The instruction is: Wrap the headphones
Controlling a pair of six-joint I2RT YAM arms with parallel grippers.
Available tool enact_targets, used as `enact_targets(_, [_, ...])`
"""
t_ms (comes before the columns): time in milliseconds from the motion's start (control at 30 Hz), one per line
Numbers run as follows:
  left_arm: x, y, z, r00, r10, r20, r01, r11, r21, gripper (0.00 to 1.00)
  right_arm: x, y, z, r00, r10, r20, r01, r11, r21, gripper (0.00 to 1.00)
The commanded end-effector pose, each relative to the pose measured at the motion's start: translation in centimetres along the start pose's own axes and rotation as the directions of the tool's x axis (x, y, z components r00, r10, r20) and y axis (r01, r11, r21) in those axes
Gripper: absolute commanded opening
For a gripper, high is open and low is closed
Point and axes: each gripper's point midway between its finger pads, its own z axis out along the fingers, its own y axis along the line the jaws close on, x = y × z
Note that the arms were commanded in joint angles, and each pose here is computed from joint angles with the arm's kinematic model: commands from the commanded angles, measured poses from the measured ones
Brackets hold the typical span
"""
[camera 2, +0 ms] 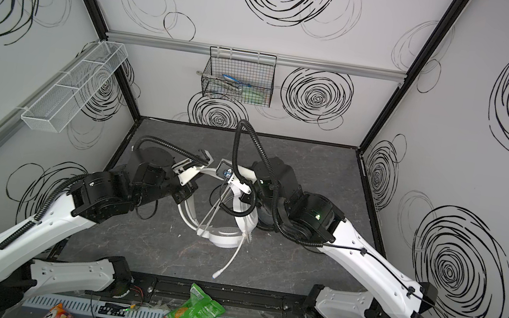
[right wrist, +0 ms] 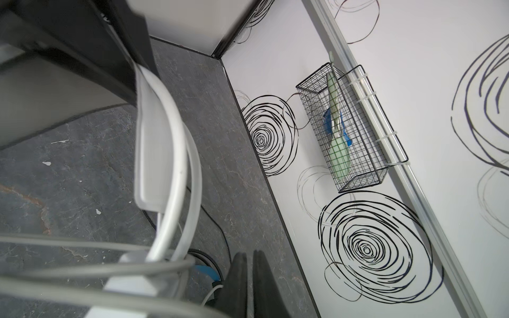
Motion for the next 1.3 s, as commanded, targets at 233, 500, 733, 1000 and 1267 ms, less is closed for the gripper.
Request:
enact_targets(233, [-6.6, -1.4, -5.2, 0.97, -0.104, 0.219, 0.071, 0.985, 0.154, 0.0, -0.7, -2.6, -0.6, 0.977, 0.166, 0.137, -0.17, 0.985, 0.019, 0.17])
enact_targets(500, [-9.1, -0.8, -7.4, 0.94, -0.154, 0.304, 0.103, 0.979, 0.176, 0.0, -0.5, -2.6, -0.8, 0.934, 0.289, 0.21, -0.287, 0.957, -0.042, 0.2])
enact_targets(733, [-12.7, 0.1, -10.5, 0.882, -0.219, 0.418, 0.137, 0.966, 0.218, 0.0, -0.8, -2.5, -0.6, 0.868, 0.405, 0.287, -0.393, 0.914, -0.102, 0.23])
enact_targets(1000, [-16.7, 2.2, -14.3, 0.808, -0.277, 0.521, 0.186, 0.957, 0.221, 0.0, -1.0, -1.7, 1.6, 0.825, 0.47, 0.314, -0.441, 0.883, -0.162, 0.22])
enact_targets(1267, [-19.8, 4.9, -15.9, 0.717, -0.38, 0.584, 0.32, 0.924, 0.208, 0.0, -1.7, -0.7, 3.5, 0.757, 0.556, 0.342, -0.493, 0.831, -0.26, 0.17])
